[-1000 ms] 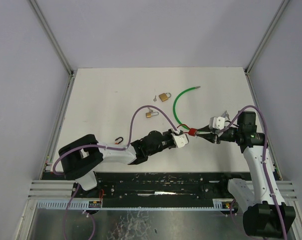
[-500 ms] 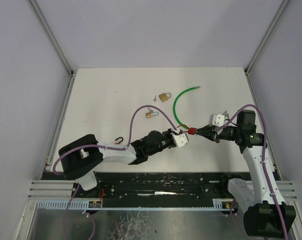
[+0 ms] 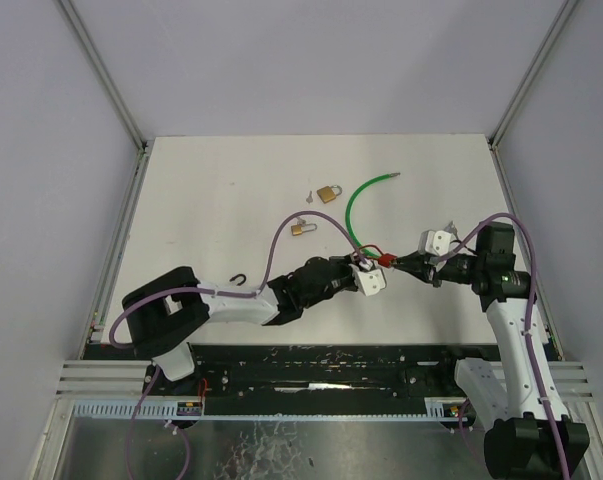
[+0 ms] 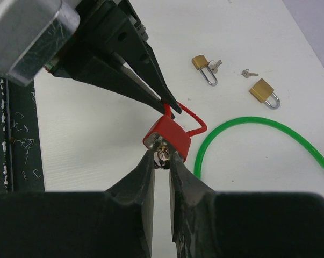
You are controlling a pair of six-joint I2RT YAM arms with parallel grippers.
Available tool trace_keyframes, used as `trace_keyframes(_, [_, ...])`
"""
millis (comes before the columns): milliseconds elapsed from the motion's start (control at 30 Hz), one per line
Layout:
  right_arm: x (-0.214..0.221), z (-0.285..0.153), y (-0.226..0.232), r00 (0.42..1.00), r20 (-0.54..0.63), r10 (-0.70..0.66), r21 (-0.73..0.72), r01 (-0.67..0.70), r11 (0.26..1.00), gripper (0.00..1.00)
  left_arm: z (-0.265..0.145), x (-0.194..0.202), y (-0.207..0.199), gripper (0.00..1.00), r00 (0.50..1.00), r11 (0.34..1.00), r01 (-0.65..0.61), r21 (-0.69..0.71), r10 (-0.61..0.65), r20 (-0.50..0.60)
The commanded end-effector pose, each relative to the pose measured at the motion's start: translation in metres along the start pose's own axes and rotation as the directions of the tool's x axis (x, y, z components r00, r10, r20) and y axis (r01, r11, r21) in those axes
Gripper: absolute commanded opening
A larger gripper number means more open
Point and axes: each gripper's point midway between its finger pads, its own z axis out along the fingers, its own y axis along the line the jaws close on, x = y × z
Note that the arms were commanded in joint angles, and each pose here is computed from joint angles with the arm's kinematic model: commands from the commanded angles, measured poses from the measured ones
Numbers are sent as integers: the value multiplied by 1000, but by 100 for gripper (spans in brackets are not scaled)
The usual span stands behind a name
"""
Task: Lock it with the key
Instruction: Lock the lock.
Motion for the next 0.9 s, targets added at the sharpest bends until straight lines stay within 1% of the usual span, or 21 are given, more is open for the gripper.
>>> trace_keyframes(0, [-14,-1,1,999,47,-8,-13,8,1000,3,11,-9,13,0,994,994,-110,-25,110,-20])
trace_keyframes(200, [-14,4,1,996,89,31,-25,-29,999,4,11,-7,14,0,993,993,-121,-17,120,-20])
trace_keyframes(400, [-13,6,4,993,110,34,-30,-31,999,4,8,-9,9,0,996,996,-92,6,92,9])
trace_keyframes(567, [-14,5,7,993,118,22,-34,-18,999,7,6,-11,8,0,998,998,-62,26,61,28])
trace_keyframes(767, [-17,1,12,993,117,-14,-26,17,1000,39,3,-13,11,0,998,999,-35,26,34,45])
trace_keyframes(800, [-17,1,13,993,117,-19,-25,22,999,43,3,-13,12,0,998,999,-28,24,27,48])
trace_keyframes(867, [-19,-1,13,993,114,-30,-20,32,999,47,1,-13,17,0,998,1000,-14,14,14,53])
